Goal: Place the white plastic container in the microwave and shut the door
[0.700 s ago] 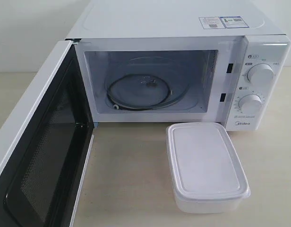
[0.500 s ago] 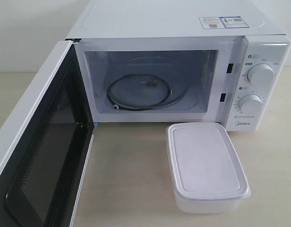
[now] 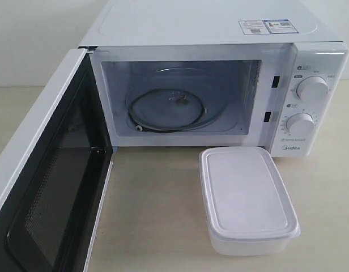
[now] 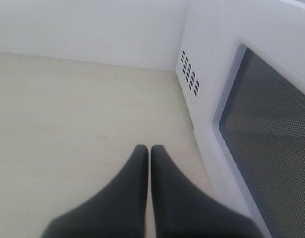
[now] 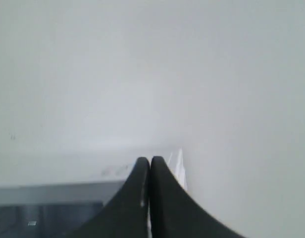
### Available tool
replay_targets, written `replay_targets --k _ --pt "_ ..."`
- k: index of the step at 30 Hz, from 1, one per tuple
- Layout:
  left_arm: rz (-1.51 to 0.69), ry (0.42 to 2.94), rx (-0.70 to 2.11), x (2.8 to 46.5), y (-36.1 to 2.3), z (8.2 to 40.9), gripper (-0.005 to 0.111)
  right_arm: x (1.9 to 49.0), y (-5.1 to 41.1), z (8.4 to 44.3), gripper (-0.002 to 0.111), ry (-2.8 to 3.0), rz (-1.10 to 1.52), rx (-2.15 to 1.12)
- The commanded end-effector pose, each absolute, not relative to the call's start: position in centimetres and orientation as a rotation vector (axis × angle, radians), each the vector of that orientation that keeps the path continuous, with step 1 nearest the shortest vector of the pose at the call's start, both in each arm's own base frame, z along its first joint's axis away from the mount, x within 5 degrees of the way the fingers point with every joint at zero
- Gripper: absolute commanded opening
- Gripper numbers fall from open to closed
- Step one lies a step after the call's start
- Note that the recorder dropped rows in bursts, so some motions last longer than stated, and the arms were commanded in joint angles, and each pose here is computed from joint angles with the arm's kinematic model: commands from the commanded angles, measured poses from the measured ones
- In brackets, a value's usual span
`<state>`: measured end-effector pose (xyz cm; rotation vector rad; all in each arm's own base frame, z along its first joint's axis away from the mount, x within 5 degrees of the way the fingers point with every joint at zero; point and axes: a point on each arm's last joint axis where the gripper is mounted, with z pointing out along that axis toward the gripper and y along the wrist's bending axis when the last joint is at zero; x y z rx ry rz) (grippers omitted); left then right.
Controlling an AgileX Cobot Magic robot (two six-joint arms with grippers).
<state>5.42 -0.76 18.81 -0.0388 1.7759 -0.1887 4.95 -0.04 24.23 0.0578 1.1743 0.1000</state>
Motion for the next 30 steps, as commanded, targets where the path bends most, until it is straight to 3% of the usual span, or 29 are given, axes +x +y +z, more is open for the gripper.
replay_targets --k 1,4,10,30 --pt "-0.193 1.775 -0.046 5.4 -0.8 18.7 0.004 5.0 0.0 28.9 0.0 1.127 0.025 0.008" --pt "-0.193 1.775 -0.046 5.4 -0.8 18.7 0.004 8.3 0.2 30.1 0.0 1.402 0.035 -0.001" --pt "-0.193 1.775 -0.046 5.4 -0.8 18.7 0.004 13.3 0.3 27.5 0.0 1.678 0.034 0.002" --pt "-0.193 1.775 -0.046 5.4 -0.8 18.7 0.004 14.9 0.2 27.9 0.0 1.586 0.049 0.037"
